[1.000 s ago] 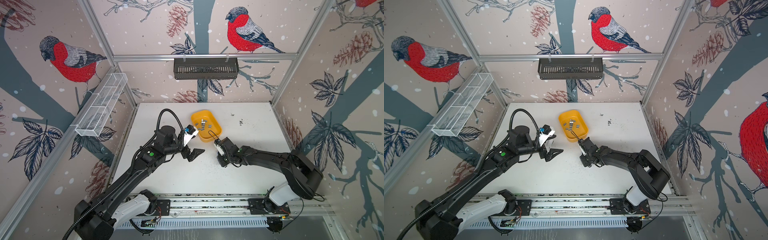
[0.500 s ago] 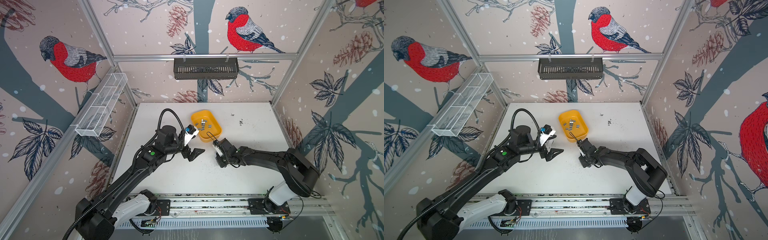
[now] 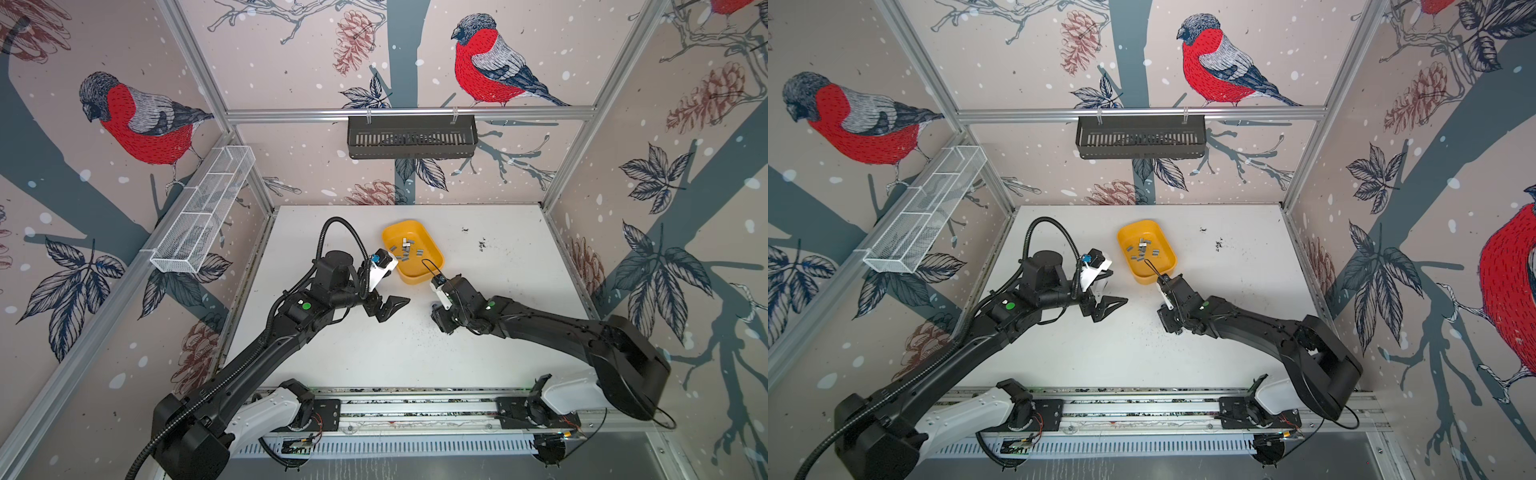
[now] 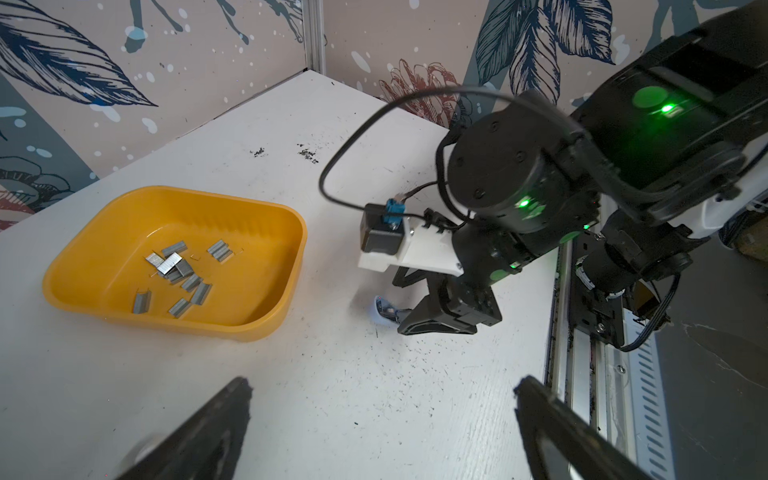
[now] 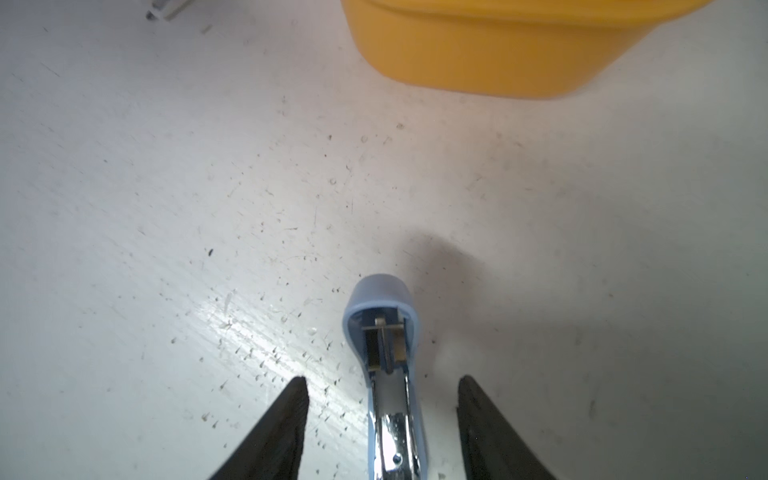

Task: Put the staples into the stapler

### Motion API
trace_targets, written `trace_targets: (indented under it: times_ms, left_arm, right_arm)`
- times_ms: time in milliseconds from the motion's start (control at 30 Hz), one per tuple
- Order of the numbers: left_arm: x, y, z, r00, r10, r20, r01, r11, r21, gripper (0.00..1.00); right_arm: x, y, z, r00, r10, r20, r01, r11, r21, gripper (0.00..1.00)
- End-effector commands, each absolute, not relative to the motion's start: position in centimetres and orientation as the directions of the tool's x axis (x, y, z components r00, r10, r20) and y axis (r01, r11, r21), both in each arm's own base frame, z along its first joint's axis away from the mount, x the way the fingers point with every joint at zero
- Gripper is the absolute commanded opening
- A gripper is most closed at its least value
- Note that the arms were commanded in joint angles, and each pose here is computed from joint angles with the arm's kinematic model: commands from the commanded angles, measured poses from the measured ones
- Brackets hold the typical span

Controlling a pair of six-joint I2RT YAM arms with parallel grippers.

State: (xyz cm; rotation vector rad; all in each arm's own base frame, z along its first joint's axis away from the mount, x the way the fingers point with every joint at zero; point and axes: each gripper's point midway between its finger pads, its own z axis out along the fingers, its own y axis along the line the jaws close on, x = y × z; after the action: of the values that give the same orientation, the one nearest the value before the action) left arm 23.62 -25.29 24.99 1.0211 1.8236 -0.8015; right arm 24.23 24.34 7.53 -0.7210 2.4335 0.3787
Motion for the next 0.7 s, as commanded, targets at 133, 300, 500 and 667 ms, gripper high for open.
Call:
trace_targets:
  times_ms: [133, 300, 500, 667]
  left_arm:
    - [27.2, -24.3, 23.1, -0.387, 0.299, -0.872, 0.772, 0.623, -0.129, 0.99]
    - [28.4, -23.7, 20.7, -0.452, 0.348, -0.821, 0.73, 0.674, -0.116, 0.99]
    - [31.2, -20.9, 16.7, -0.575, 0.337, -0.746, 0.554, 0.831, -0.053, 0.99]
    - [33.2, -19.7, 12.7, -0.69, 0.335, -0.641, 0.463, 0.886, -0.035, 0.95]
  right_arm:
    - [23.3, 24.3, 14.0, -0.623, -0.205, -0.755, -0.559, 0.792, 0.246, 0.61]
    - [22.0, 23.5, 18.4, -0.544, -0.093, -0.834, -0.593, 0.746, 0.303, 0.63]
    - [20.6, 22.9, 22.4, -0.49, -0.014, -0.872, -0.634, 0.692, 0.346, 0.71]
    - [20.0, 22.3, 23.4, -0.477, -0.012, -0.879, -0.64, 0.69, 0.338, 0.82]
